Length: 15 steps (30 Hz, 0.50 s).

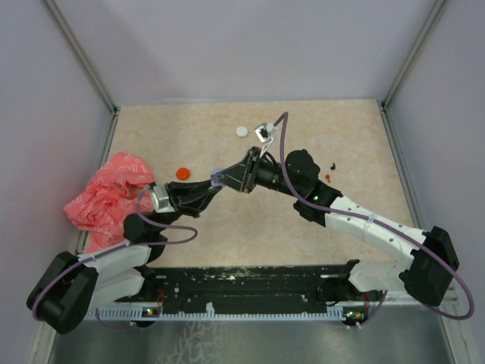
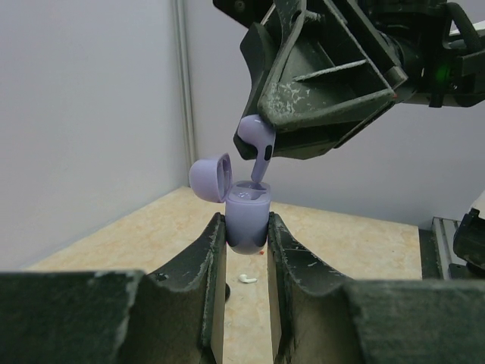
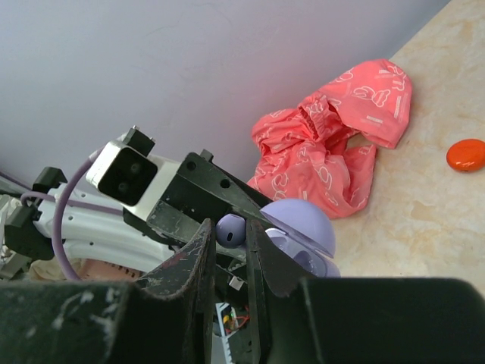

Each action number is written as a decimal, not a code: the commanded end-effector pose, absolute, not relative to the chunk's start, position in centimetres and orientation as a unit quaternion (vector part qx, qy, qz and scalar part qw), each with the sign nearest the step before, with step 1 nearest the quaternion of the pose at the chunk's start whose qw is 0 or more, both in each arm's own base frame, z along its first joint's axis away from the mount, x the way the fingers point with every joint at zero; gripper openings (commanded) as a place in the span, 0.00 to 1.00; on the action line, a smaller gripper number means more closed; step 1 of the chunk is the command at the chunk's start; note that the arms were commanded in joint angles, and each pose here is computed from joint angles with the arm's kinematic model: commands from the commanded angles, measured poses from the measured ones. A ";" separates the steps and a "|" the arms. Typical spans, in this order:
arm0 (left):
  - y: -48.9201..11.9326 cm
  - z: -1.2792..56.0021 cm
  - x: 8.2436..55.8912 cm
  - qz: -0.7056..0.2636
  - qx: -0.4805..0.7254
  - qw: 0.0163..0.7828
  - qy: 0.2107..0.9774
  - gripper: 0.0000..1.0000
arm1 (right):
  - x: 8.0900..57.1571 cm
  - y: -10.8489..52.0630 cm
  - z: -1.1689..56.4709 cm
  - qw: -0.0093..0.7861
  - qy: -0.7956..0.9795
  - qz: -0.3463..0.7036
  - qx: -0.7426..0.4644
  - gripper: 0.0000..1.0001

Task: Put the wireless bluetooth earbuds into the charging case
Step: Place the earbud in the charging case.

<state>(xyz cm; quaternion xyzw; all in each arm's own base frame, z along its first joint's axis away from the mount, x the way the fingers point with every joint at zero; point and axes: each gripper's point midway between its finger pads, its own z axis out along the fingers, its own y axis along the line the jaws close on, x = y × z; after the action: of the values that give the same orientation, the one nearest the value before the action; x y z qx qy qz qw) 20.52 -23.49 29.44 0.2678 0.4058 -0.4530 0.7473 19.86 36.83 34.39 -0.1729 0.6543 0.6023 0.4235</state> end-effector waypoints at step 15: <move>-21.1 36.5 16.2 -0.452 0.266 0.814 0.251 0.00 | 19.5 37.5 35.3 0.411 0.641 0.627 -0.166 0.09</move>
<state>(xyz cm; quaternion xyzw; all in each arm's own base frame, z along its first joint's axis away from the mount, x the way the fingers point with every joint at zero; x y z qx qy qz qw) 19.91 -23.22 30.31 0.2687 0.3917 -0.4557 0.7528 19.77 37.14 33.97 -0.1642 0.6587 0.6107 0.4077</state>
